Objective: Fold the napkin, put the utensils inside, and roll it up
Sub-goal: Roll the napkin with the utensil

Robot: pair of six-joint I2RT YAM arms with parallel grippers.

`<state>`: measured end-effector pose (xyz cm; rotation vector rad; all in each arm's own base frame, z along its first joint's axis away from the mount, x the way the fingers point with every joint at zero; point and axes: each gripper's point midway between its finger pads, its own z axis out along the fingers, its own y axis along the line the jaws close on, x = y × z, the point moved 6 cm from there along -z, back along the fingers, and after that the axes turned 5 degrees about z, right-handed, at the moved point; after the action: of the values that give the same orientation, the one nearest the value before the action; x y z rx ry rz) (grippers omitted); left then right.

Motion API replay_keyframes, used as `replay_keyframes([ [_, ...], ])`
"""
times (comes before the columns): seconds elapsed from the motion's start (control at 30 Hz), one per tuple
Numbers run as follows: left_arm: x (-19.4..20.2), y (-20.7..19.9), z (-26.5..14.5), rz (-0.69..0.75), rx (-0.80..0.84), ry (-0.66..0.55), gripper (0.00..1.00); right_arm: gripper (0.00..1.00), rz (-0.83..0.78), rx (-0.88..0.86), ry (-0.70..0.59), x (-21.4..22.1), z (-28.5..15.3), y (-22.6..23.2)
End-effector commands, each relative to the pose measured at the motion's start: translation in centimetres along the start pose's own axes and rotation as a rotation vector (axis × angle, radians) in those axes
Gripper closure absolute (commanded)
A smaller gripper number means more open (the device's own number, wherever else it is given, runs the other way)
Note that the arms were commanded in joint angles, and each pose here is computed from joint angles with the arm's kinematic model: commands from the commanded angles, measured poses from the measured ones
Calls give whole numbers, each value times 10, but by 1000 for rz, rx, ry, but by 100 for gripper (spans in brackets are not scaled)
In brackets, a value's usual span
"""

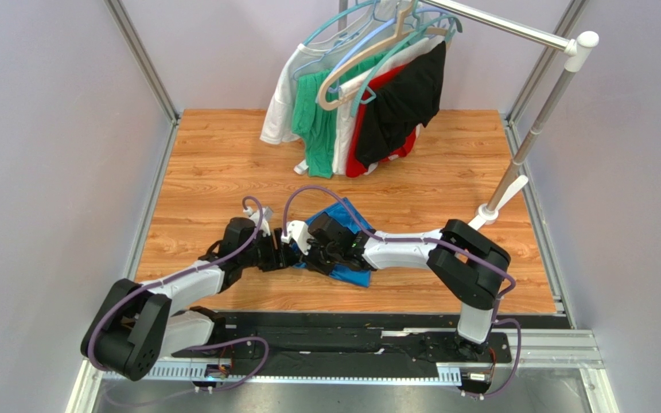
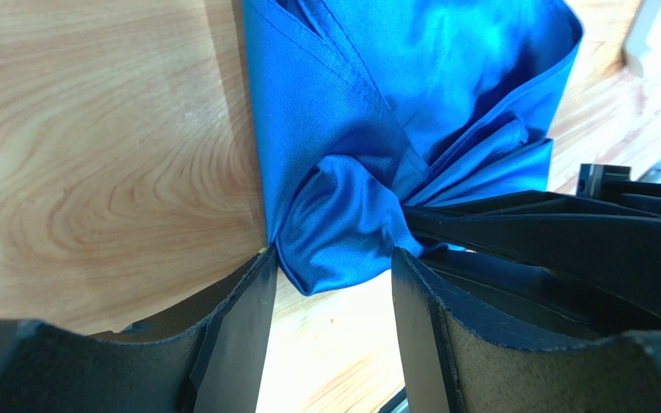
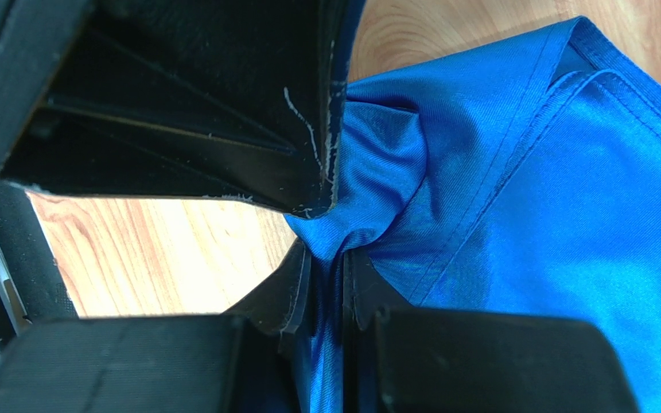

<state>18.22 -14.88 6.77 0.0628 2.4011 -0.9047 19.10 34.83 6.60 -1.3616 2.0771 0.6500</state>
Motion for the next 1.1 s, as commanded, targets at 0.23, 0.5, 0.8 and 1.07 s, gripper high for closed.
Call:
replay_keyframes([
  [0.23, 4, -6, 13, 8, 128, 39, 39, 100, -48, -112, 40, 21, 2, 8],
  [0.5, -8, -8, 1, 80, 67, 3, 38, 100, -44, -183, 48, 18, 0, 10],
  [0.8, -13, -1, 10, 81, 8, 23, 36, 100, -47, -200, 58, 14, 1, 9],
  [1.07, -13, -2, 18, 84, 52, 47, 55, 95, -23, -193, 72, 18, 6, 9],
])
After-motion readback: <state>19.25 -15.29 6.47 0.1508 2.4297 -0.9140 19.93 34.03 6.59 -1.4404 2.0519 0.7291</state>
